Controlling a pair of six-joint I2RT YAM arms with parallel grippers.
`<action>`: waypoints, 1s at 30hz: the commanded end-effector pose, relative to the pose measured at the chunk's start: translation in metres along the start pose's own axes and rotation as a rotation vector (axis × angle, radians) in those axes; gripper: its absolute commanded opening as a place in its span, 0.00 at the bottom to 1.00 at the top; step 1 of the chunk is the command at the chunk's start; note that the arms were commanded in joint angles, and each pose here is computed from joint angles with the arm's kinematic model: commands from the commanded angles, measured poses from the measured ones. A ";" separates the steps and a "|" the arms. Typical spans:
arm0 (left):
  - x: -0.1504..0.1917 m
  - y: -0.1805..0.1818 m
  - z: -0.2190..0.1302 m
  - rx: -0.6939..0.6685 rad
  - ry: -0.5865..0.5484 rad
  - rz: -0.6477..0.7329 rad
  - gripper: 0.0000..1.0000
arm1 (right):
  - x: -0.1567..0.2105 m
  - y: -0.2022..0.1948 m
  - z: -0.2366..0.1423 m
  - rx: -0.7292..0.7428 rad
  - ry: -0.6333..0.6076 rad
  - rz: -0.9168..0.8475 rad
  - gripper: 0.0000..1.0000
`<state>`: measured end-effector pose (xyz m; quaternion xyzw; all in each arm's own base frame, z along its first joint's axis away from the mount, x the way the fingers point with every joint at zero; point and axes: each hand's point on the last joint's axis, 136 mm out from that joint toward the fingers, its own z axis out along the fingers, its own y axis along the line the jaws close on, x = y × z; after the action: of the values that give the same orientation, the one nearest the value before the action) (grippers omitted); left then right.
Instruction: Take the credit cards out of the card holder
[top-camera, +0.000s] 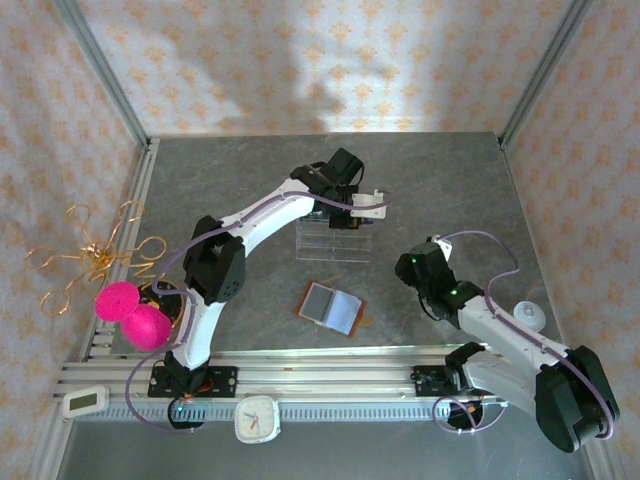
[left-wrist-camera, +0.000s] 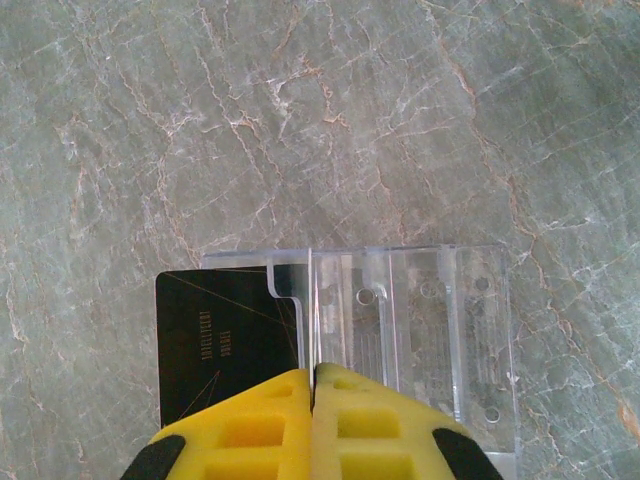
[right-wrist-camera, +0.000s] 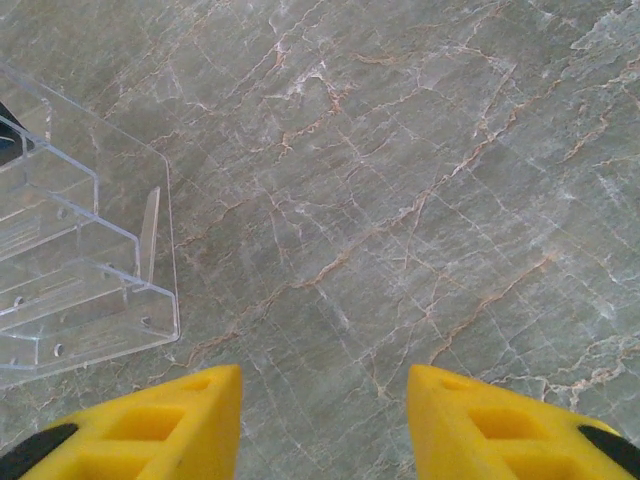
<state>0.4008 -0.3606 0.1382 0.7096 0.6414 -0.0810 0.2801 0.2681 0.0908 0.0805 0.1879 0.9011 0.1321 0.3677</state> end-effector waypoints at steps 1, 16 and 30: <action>0.003 -0.005 0.013 0.018 0.023 -0.010 0.00 | -0.009 0.003 -0.001 -0.006 -0.028 -0.002 0.46; 0.007 -0.011 0.013 0.015 0.060 -0.069 0.00 | -0.007 0.002 -0.001 -0.012 -0.028 -0.001 0.46; -0.025 0.007 -0.026 -0.082 -0.050 -0.067 0.00 | -0.004 0.003 0.000 -0.022 -0.020 0.001 0.46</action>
<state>0.3988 -0.3641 0.1386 0.6827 0.6688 -0.0831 0.2825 0.2700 0.0937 0.0827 0.1865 0.8986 0.1413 0.3710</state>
